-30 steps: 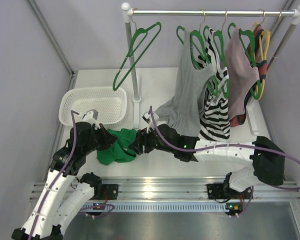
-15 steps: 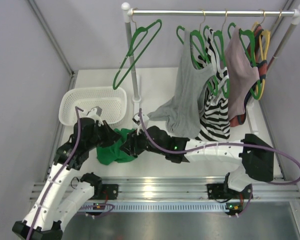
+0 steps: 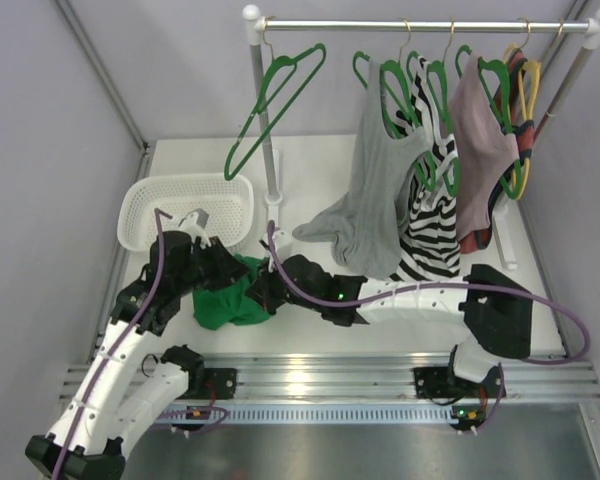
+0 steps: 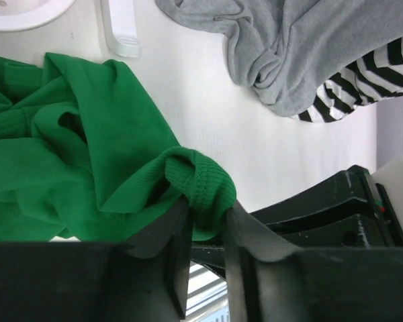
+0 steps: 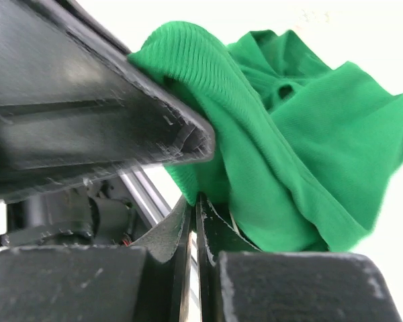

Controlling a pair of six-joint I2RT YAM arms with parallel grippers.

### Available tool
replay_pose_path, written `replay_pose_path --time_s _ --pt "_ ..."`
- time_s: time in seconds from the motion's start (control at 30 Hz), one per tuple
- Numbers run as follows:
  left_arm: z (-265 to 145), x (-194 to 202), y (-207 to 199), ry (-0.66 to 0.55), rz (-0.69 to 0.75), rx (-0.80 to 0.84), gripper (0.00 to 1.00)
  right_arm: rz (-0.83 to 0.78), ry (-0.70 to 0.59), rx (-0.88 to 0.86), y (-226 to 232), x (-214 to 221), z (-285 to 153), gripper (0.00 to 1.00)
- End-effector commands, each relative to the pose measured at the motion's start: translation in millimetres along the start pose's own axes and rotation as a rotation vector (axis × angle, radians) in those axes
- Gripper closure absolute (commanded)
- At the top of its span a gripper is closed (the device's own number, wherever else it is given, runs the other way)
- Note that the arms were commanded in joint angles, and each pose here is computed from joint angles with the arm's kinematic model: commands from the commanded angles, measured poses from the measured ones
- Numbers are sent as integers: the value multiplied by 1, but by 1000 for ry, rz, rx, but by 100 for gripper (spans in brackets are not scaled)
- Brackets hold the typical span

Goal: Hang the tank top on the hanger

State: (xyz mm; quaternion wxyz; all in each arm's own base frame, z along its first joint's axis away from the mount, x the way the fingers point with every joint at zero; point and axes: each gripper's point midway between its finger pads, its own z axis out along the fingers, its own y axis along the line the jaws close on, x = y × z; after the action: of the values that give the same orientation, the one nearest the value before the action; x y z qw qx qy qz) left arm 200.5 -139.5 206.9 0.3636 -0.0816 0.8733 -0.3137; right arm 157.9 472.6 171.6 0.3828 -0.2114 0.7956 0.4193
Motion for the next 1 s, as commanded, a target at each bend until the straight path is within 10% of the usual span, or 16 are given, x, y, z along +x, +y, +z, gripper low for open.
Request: replay_pose_path --time_s 0.0,0.2,0.97 --pt "3 -13 -17 -40 10 76 69 10 -57 36 -12 -11 -19 100" --pt "4 -17 -13 -55 12 53 47 80 -3 67 -49 38 -70 100" --pt "63 56 47 148 -11 -210 55 253 55 187 -111 129 -133 100"
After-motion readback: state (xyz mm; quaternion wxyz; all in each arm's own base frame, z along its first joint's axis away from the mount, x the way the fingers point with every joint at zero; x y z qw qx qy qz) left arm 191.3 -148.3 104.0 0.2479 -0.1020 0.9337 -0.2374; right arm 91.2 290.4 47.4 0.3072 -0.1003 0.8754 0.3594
